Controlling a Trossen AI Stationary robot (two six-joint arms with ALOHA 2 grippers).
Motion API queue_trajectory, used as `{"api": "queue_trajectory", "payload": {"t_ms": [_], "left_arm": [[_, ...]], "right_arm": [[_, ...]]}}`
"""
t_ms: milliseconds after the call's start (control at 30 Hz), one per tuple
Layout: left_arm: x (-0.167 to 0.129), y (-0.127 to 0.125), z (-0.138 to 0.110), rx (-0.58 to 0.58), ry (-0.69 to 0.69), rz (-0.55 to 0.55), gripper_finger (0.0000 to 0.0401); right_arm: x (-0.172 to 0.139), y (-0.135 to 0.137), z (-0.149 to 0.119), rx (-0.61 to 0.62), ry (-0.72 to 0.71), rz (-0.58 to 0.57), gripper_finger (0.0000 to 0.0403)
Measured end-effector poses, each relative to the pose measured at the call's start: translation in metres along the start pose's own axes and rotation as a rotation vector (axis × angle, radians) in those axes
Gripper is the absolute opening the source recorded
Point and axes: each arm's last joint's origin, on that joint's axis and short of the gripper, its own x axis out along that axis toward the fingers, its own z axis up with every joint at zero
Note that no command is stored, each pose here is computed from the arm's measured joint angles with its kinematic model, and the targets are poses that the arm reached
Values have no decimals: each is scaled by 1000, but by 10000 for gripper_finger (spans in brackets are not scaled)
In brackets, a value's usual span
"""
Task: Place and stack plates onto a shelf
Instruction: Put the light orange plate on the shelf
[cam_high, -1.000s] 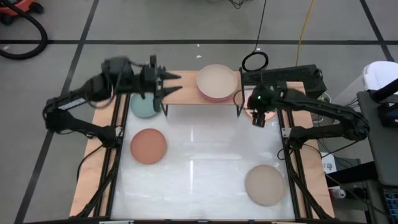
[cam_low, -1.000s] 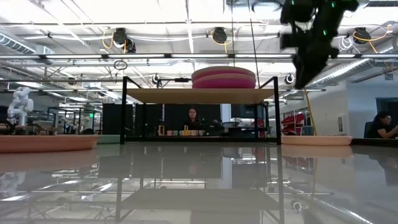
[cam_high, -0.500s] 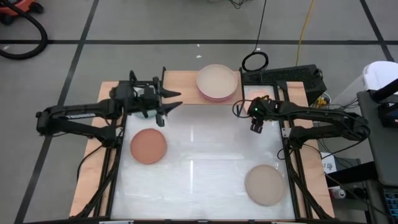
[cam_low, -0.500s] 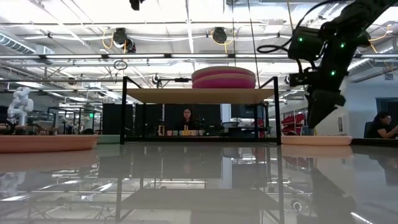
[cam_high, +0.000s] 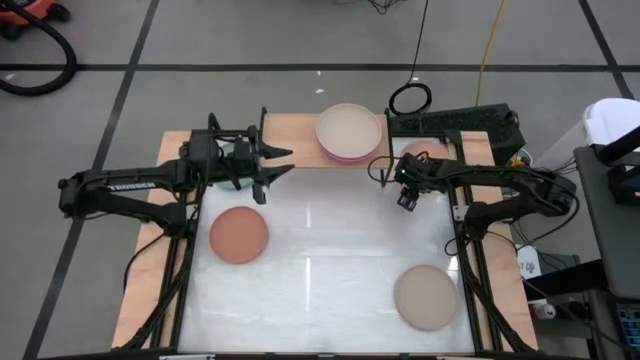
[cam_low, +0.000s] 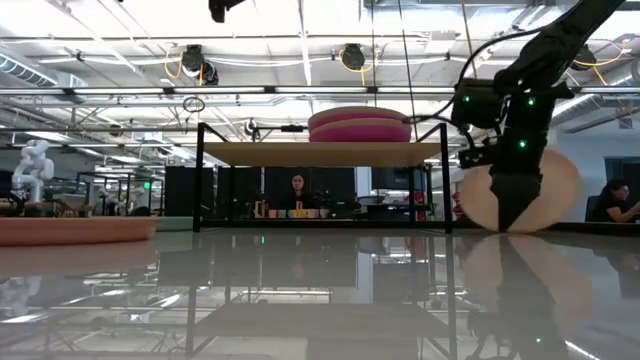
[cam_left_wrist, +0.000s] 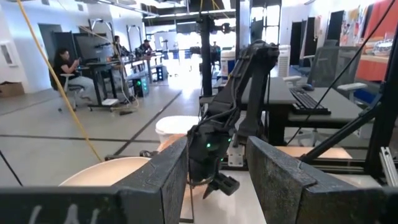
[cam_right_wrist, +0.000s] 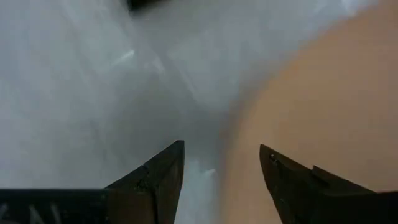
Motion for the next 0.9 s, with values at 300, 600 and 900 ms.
{"api": "queue_trajectory", "payload": {"t_ms": [300, 600, 900], "left_arm": [[0, 0, -2, -1, 22, -1, 170], [0, 0, -3, 1, 30, -2, 170], [0, -1, -3, -1, 30, -7, 170]], "right_arm": [[4, 0, 0, 10, 18, 0, 192], [3, 0, -1, 51, 15, 1, 150], [0, 1, -3, 88, 26, 7, 10]]}}
